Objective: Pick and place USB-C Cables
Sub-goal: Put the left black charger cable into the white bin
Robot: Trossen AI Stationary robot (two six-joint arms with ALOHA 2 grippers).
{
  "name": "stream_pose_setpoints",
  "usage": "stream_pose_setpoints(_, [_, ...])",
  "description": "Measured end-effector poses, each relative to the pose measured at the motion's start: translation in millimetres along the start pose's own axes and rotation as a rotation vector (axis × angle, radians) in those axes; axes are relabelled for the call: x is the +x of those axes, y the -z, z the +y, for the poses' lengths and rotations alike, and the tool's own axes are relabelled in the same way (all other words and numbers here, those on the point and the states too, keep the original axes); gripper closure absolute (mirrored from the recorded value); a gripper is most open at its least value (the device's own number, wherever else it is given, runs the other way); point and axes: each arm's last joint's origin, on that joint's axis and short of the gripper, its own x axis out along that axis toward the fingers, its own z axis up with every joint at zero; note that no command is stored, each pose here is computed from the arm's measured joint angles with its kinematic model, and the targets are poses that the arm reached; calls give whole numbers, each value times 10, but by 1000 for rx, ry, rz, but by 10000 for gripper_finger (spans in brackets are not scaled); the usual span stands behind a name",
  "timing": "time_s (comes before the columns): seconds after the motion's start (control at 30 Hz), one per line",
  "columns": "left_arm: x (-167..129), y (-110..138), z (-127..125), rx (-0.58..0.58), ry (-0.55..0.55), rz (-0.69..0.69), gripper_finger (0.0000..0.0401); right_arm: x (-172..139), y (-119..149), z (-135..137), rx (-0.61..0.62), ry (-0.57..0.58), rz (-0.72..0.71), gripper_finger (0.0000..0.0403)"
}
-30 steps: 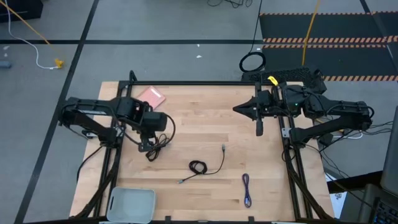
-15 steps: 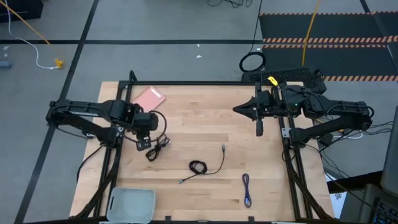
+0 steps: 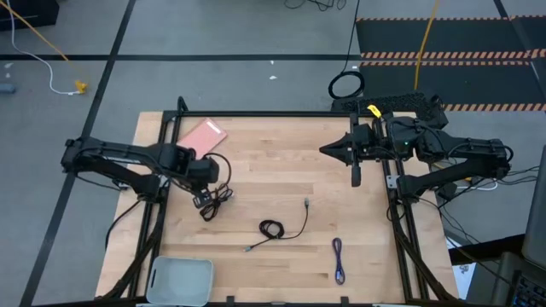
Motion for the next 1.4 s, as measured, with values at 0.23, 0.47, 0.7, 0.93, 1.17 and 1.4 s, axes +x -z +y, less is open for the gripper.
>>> stream_pose_setpoints(0.23, [195,3,-80,-61,3,-19,375,1,0,0,-1,0,0,403])
stream_pose_setpoints(0.47, [408,58,-95,-136,-15,-9,360,0,0,-2,-7,1,0,403])
stream_pose_setpoints(0.7, [504,65,-123,-230,-17,-7,297,0,-2,-1,-8,0,-2,403])
stream_pose_setpoints(0.93, [534,100,-212,-291,-35,-16,236,1,8,-2,-48,0,8,403])
stream_pose_setpoints(1.17, [712,172,-326,-314,-97,46,179,0,12,-1,-54,-1,12,403])
stream_pose_setpoints(1.4, [843,150,-376,-361,-131,70,154,0,19,-1,-72,-1,20,403])
